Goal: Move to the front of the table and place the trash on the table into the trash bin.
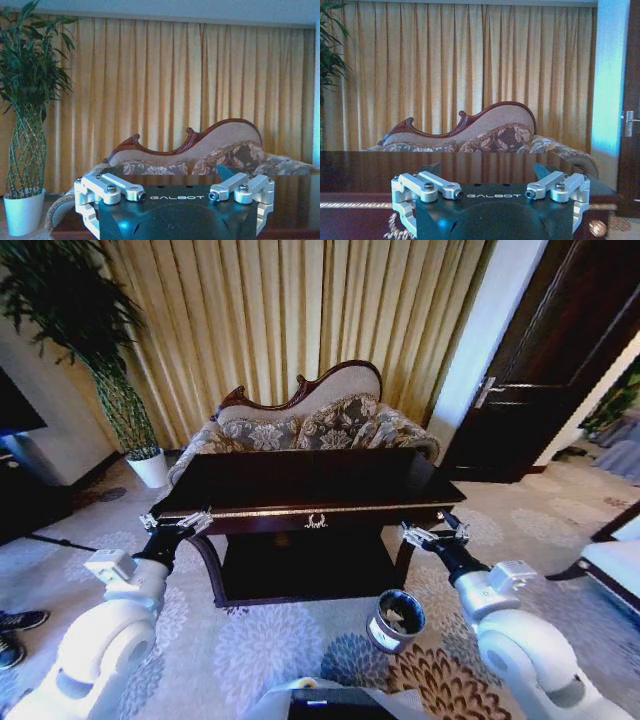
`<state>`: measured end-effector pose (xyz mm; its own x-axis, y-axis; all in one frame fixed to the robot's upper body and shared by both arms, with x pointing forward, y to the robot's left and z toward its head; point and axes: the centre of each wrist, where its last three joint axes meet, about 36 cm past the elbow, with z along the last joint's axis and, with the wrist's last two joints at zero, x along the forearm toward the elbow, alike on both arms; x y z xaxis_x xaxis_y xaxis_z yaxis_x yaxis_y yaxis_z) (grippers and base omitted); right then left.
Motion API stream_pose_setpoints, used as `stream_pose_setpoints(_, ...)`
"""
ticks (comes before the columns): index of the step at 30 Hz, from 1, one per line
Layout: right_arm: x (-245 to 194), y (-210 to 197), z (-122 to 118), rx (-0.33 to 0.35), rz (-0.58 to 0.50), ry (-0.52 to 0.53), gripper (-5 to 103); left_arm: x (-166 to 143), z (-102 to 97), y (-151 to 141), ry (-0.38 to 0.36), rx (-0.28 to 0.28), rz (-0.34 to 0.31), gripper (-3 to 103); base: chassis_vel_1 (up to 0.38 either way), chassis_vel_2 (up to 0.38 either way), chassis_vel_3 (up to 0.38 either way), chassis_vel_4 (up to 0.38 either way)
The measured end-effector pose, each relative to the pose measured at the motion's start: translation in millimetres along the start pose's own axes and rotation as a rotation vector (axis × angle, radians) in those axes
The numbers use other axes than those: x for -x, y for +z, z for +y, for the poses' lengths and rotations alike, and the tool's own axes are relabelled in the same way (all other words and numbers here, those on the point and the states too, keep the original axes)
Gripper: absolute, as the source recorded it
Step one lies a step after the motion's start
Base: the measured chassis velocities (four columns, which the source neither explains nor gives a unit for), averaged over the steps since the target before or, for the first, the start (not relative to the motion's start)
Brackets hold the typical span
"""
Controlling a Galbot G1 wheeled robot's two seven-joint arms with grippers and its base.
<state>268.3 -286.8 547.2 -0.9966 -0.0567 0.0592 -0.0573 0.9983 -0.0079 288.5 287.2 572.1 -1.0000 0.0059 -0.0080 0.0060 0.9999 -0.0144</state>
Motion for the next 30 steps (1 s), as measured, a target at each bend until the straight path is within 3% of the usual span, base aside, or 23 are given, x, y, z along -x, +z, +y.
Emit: stream_pose_setpoints(30, -3.0, 4.0, 0.5, 0.007, 0.007, 0.007, 100, -4.5, -2.8, -0.2, 0.006, -0.004, 0.007, 100, 0.340, -0.344, -0.346, 0.334)
